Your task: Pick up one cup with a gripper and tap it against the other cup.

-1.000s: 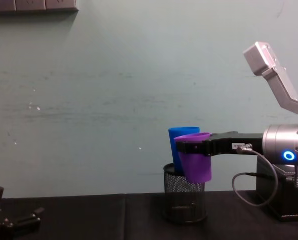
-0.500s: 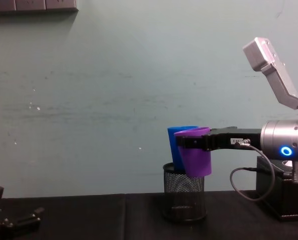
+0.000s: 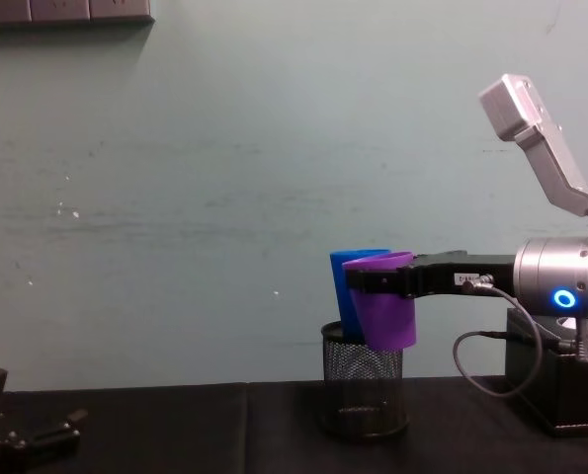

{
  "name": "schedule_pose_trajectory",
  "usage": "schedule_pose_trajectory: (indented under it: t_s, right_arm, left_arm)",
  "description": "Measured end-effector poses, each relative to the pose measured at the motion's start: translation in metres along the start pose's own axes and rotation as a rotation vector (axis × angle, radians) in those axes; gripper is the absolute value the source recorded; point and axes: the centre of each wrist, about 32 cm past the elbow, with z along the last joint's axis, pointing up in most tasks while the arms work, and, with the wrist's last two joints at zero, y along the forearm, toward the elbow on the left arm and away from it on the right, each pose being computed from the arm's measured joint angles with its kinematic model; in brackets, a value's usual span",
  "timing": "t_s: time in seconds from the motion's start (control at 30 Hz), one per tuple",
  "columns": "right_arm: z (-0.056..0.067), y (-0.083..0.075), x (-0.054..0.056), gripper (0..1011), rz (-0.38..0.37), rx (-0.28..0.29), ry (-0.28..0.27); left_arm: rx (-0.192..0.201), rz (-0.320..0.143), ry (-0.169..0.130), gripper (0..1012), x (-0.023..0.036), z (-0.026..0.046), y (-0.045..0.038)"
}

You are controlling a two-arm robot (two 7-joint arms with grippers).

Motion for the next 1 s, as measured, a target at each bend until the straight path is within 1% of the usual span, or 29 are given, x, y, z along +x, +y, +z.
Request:
schedule_pose_trajectory:
  t_s: [1.0]
  right_arm:
    - [-0.0003,-0.0001,-0.0003,729,0.001,0.000,0.001]
  left_arm:
    - [0.000,0.000,0.000,1000,0.0000,0.0000,0.0000]
